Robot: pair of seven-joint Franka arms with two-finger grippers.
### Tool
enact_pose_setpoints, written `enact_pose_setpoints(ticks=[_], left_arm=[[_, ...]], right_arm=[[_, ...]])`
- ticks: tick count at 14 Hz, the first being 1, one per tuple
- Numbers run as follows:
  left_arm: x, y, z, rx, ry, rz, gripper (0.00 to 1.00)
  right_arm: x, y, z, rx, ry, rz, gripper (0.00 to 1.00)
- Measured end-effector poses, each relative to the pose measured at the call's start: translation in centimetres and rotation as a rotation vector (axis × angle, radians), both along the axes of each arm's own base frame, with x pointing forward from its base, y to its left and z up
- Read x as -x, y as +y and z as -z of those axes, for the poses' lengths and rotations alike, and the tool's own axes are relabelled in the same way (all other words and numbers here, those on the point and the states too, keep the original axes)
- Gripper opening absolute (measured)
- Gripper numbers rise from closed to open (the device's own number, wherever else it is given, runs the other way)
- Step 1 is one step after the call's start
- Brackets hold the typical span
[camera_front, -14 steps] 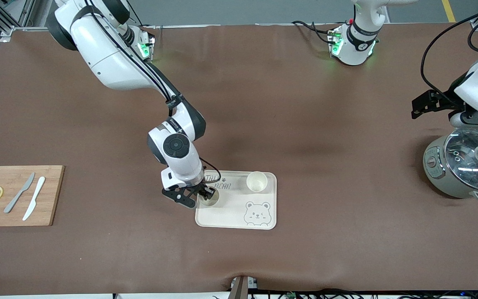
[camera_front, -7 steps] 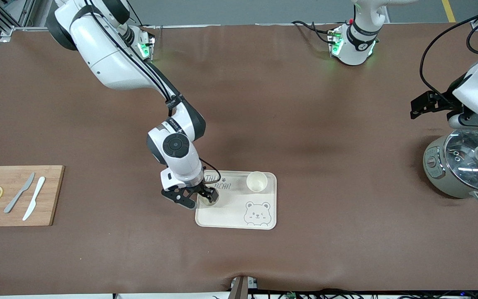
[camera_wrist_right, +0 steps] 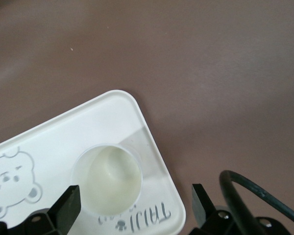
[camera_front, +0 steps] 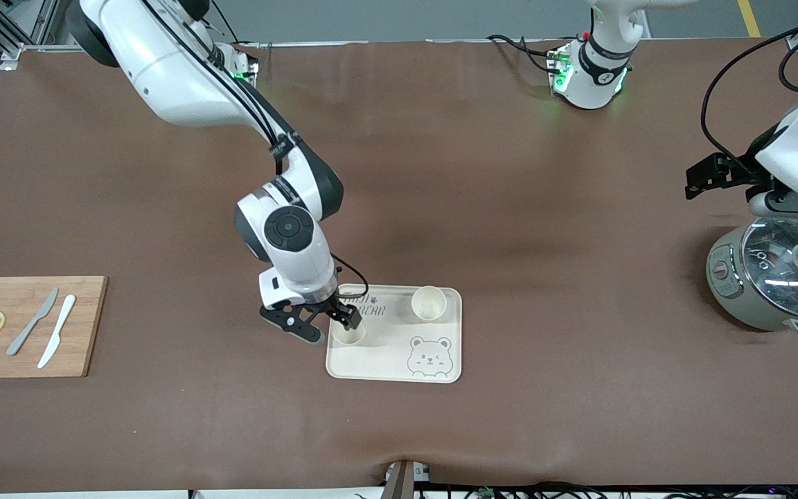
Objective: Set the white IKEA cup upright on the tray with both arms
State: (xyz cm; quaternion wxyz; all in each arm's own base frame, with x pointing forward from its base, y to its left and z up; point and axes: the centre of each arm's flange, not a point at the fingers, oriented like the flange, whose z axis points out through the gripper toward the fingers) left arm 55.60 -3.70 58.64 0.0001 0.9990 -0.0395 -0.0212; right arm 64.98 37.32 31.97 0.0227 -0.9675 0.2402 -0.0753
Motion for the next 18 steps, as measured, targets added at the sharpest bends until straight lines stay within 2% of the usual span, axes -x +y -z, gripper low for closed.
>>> enact_pose_setpoints(ticks=[4,8,10,12,16,18], left_arm=[[-0.1,-0.1,0.0,0.0,-0.005,0.001,1.0],[-0.3,-0.1,0.0,0.002,-0.02,0.002,1.0],[-0.5,-0.2,0.1,0.002,-0.025,0.002,1.0],[-0.6,-0.2,0.3,0.002,-0.025,0.003,1.0],[-1.0,-0.2,0.9,0.003,-0.023,0.001,1.0],[-1.1,-0.2,0.9,0.003,-0.024,0.001,1.0]], right_arm=[[1.3,-4.3,-11.3,-0.015,0.109,-0.061,1.0],[2.3,-17.1,-21.1,0.002,0.225,-0.174,1.0],[3.0,-23.8,-24.2,0.002,0.262,-0.228,1.0],[3.7,-29.5,-26.4,-0.001,0.27,-0.283,1.0],[4.9,-37.3,-27.9,-0.001,0.252,-0.342,1.0],[5.1,-39.2,-27.4,0.01,0.211,-0.337,1.0]])
